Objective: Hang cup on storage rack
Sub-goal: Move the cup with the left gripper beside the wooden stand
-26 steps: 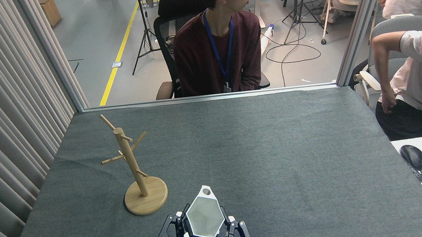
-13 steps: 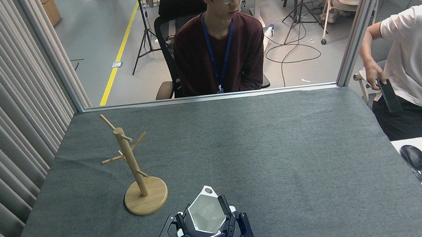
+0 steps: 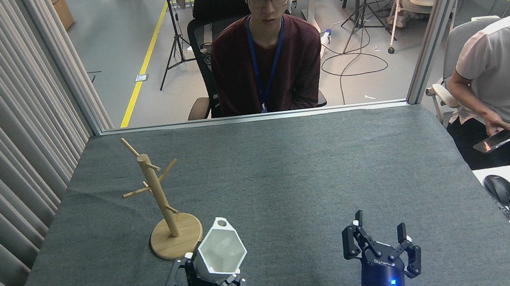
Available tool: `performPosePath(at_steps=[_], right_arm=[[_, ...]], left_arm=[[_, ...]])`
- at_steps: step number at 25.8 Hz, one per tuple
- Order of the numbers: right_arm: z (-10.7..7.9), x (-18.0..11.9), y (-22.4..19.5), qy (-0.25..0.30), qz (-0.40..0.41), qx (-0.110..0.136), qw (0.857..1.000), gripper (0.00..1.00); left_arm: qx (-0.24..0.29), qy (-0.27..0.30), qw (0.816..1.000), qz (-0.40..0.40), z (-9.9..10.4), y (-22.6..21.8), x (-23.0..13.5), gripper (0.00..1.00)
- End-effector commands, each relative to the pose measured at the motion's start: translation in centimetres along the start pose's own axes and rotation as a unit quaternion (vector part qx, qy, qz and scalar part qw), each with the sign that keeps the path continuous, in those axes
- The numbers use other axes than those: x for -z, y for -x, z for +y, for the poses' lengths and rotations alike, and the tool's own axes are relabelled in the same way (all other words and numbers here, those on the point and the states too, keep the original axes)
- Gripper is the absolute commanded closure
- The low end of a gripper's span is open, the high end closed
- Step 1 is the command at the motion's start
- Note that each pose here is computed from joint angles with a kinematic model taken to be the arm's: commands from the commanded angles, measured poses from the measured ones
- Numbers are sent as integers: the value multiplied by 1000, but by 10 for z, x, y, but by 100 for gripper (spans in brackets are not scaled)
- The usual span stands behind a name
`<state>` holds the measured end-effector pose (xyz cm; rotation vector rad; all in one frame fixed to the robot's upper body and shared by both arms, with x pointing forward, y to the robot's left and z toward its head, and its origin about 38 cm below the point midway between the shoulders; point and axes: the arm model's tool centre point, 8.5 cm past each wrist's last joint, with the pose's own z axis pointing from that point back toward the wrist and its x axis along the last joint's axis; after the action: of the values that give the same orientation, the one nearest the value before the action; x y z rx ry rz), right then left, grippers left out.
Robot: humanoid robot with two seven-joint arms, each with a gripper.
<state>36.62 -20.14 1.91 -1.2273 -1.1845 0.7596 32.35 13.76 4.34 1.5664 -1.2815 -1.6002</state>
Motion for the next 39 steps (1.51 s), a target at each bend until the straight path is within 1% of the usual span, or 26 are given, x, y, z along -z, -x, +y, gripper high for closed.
performPosePath(at_steps=[1,4,7,9,12,16,24,26,30,33,39], right_arm=[[10,3,23,-21,12,-30,999,2],[9,4,26,-19,12,-34,999,2],[7,6,29,-17,12,-38,999,2],[7,7,28,-16,11,-39,999,2],[7,8,27,-16,11,-40,999,2],[6,10,28,-15,10,-41,999,2],[6,13,28,-15,12,-39,999,2],[6,13,29,-15,14,-38,999,2],[6,12,30,-16,15,-39,999,2],[4,15,28,-13,15,-37,999,2],[7,15,29,-16,15,-38,999,2]], left_arm=[[32,4,996,79,-7,57,-4,64],[65,25,985,159,-20,110,-9,65],[119,46,968,217,-32,154,1,67],[157,70,956,237,-45,171,5,67],[175,74,949,253,-46,184,24,66],[178,68,947,257,-42,183,38,66],[203,54,948,241,-31,151,47,66],[203,54,948,238,-31,149,48,66],[210,66,949,225,-39,141,48,65],[207,67,953,211,-42,131,53,65],[203,71,955,204,-45,127,63,64]])
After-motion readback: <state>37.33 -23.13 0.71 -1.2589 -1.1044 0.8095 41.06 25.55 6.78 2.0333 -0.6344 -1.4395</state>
